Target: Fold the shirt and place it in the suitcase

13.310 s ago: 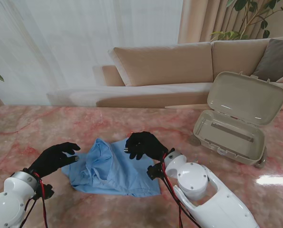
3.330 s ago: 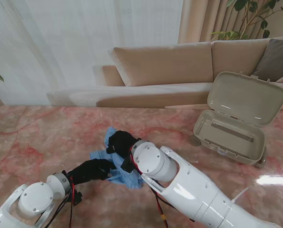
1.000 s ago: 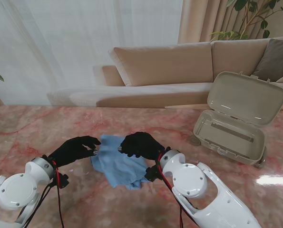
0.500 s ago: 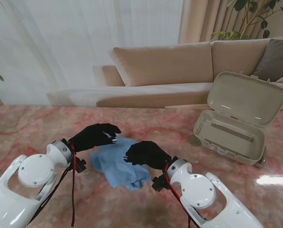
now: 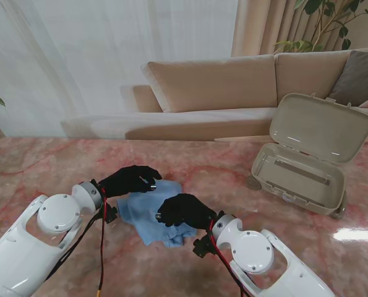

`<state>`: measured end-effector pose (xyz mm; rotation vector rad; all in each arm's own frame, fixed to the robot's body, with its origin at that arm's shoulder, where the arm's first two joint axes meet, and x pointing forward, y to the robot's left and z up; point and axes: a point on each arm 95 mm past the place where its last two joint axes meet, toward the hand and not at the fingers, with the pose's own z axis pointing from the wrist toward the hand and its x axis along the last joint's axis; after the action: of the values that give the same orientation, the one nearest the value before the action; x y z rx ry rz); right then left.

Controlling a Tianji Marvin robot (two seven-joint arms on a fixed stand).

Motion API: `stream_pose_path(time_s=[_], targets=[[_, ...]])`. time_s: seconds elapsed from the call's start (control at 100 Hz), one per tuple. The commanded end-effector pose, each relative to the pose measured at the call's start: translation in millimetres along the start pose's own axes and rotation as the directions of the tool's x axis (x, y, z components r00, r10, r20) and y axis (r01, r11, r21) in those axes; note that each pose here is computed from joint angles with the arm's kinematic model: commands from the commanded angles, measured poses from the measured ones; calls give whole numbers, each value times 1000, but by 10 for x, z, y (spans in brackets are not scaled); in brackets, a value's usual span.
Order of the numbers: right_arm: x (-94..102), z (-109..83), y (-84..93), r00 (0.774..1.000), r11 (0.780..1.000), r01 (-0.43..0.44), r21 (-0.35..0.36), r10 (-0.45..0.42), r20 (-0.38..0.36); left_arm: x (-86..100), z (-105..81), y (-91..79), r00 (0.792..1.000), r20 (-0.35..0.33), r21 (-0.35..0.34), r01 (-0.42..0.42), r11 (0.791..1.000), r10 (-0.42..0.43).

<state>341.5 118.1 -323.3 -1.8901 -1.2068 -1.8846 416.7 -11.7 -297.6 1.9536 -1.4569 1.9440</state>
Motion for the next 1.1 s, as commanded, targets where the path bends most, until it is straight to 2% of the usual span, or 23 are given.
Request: stream_pose_path(time_s=[0.0,0.21,0.39,0.73,0.93,1.09], targets=[[-110,15,-97,999,999,-27,43,26,22,-119,-1,48,999,32,-20,3,1000,-3],[-206,60,-200,997,991,-65,114,61,38,-322,6,65,996,84,-44,-2,999,5],[-281,86,-253,997,984,-63,166,55,52,-457,33,75,994,112,-44,-1,999,6],[-462,162,-287,995,965,-52,257,27,99,-643,112,157,989,142,-56,52,997,-44],[-522,199,-260,993,961,-42,274,10,117,-668,114,177,988,144,-65,65,996,-55],[-421,170,-181,995,971,-34,237,12,94,-596,88,135,989,130,-53,71,996,-63]])
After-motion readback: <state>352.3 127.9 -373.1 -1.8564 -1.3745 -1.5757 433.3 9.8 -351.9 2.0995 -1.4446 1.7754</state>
